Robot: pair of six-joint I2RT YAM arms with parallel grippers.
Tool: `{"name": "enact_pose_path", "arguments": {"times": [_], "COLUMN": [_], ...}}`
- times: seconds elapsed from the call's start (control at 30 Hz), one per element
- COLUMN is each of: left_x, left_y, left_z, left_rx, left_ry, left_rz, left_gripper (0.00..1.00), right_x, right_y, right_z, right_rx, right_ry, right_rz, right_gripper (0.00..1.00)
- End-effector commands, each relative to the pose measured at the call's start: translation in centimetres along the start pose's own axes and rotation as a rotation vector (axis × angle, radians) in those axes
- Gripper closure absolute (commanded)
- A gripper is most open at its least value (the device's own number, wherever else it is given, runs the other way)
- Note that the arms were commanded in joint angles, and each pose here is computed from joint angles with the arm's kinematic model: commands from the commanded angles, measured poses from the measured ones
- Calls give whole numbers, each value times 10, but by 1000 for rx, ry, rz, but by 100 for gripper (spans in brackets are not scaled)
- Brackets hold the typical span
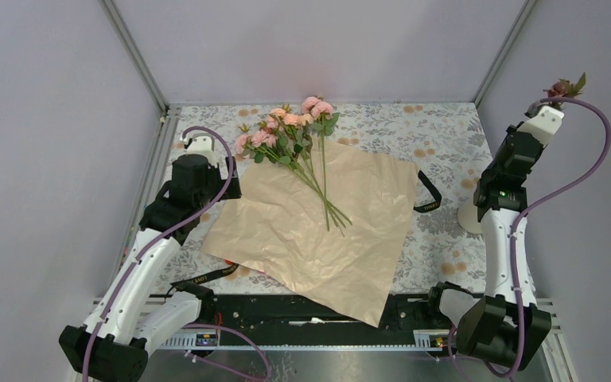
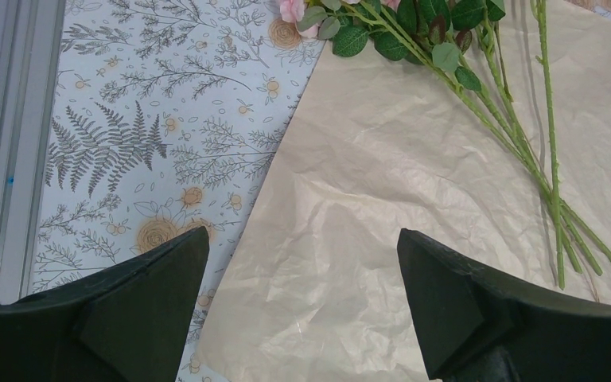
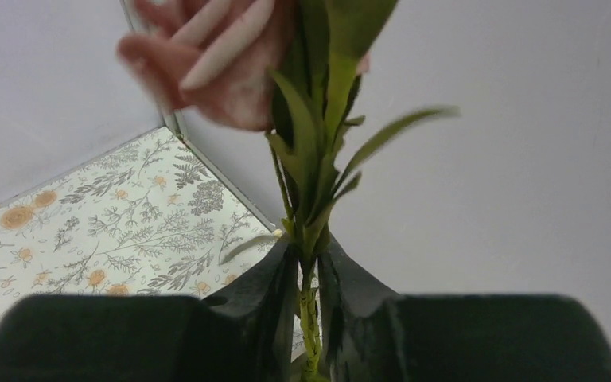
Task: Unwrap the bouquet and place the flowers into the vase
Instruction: Insert the fake flower into the vase.
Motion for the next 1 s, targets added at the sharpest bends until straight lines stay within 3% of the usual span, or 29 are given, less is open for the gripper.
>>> {"name": "enact_pose_path", "arguments": {"times": [0.0,0.3,0.7,0.97], "left_x": [1,0,-1,-3], "left_y": [3,4,4,4], "left_z": [-4,-5,-7,-7], "left_rx": [-34,-36,-39,-39], "left_ry": [-6,-15,-30,-41], "left_rz": [-10,-11,-15,-16], "left_gripper": [1,1,1,1], "right_x": [-11,-13,-16,-19], "right_y": [12,0,-15,-12], "right_z": [-6,-14,-41,-63], "right_rx": [-59,-31,-11,2], "right_ry": [-59,-59,14,65], "right_rz": [59,69,92,161], "right_gripper": [77,62,17,12]}}
Point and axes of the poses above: each gripper's point midway between its finger pads, its own z axis out along the fingers, its own x axis along the line the jaws close on, y = z × x, the point moved 6 cm from there along -z, back along the fingers, and after that the axes turned 2 degrees about -z, right-handed, at the moved point
